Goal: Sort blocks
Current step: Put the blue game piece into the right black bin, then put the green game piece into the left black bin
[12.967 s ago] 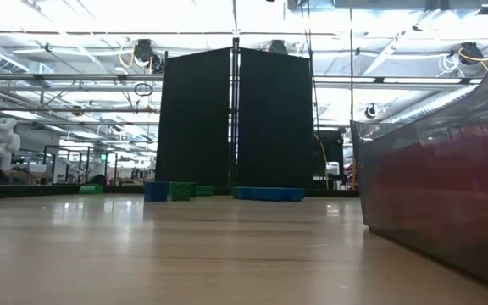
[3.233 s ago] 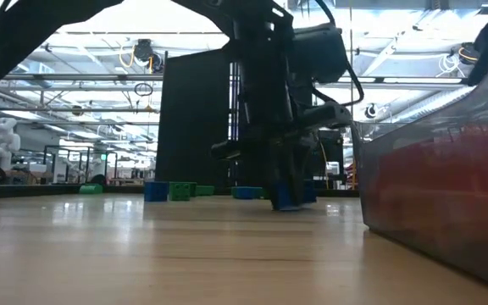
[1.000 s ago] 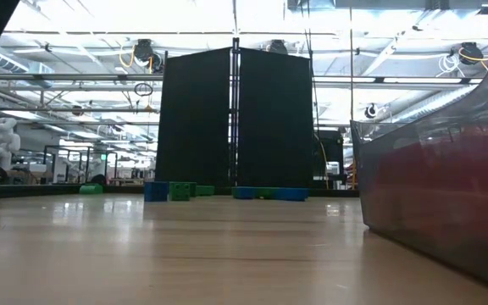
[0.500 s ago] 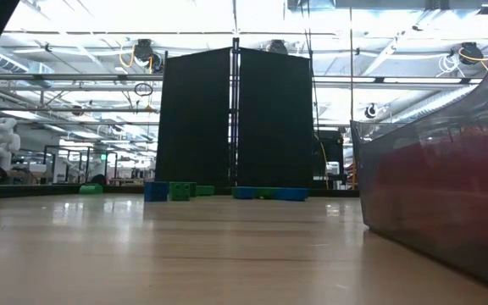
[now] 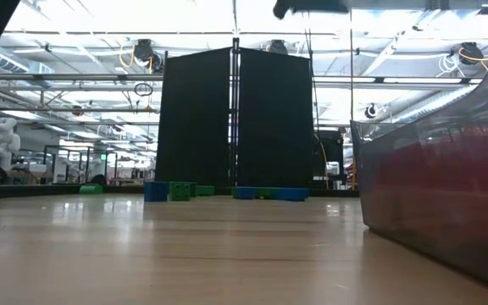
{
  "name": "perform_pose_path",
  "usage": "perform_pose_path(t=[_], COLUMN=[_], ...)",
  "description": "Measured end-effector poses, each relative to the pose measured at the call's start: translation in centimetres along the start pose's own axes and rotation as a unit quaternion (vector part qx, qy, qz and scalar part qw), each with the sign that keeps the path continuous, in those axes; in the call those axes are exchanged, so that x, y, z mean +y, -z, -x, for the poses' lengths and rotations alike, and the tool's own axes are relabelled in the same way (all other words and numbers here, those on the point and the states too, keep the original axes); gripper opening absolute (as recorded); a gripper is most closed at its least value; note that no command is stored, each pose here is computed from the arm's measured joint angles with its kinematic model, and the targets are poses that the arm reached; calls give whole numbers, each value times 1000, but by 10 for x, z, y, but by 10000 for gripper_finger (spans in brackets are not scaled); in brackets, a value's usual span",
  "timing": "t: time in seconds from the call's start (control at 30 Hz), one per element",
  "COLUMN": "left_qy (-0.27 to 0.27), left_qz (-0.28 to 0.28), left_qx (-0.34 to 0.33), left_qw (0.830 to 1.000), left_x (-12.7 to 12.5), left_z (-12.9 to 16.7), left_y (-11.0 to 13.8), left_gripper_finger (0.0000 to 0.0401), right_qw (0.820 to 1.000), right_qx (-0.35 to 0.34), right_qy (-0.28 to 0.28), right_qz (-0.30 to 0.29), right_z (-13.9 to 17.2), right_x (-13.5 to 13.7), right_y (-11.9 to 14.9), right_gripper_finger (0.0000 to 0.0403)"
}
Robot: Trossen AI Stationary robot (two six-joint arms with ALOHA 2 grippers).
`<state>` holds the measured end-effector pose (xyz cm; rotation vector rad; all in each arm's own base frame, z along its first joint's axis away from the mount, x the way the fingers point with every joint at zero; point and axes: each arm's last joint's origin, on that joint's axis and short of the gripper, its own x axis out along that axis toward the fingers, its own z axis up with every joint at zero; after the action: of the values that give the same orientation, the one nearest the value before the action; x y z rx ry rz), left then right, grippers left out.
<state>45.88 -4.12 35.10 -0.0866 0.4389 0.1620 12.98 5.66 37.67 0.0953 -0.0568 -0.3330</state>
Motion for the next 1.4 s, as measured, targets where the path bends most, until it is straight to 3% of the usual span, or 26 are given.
perform_pose_path(t=[0.07, 0.13, 0.27, 0.4, 0.5, 0.73, 0.97, 1.07, 1.27, 1.4], left_qy=[-10, -15, -41, -53, -58, -74, -92, -95, -102, -70], left_qz=[-2, -7, -8, -3, 1, 6, -5, -33, -138, -118], left_qx=[35, 62, 85, 80, 82, 90, 121, 132, 164, 179], left_qw=[999, 998, 996, 995, 995, 993, 988, 986, 971, 974], left_x=[2, 2, 5, 10, 15, 29, 48, 55, 82, 120], left_z=[0, 1, 2, 1, 0, -3, -6, -8, -21, -28], left_y=[7, 12, 17, 16, 16, 15, 21, 24, 30, 34], left_gripper_finger=[262, 264, 265, 266, 266, 267, 267, 267, 267, 267], right_qw=[997, 978, 897, 843, 821, 808, 768, 753, 755, 757], right_qx=[69, 177, 397, 483, 520, 540, 597, 620, 620, 621], right_qy=[-11, -23, -29, -83, -99, -105, -89, -73, -70, -65], right_qz=[-39, -108, -191, -223, -214, -209, -214, -207, -200, -193], right_z=[10, 19, 28, 28, 29, 35, 48, 51, 51, 52], right_x=[-5, -10, 7, 42, 66, 88, 86, 83, 82, 80], right_y=[17, 40, 89, 113, 130, 146, 149, 151, 151, 152], right_gripper_finger=[75, 75, 75, 75, 75, 76, 227, 270, 290, 291])
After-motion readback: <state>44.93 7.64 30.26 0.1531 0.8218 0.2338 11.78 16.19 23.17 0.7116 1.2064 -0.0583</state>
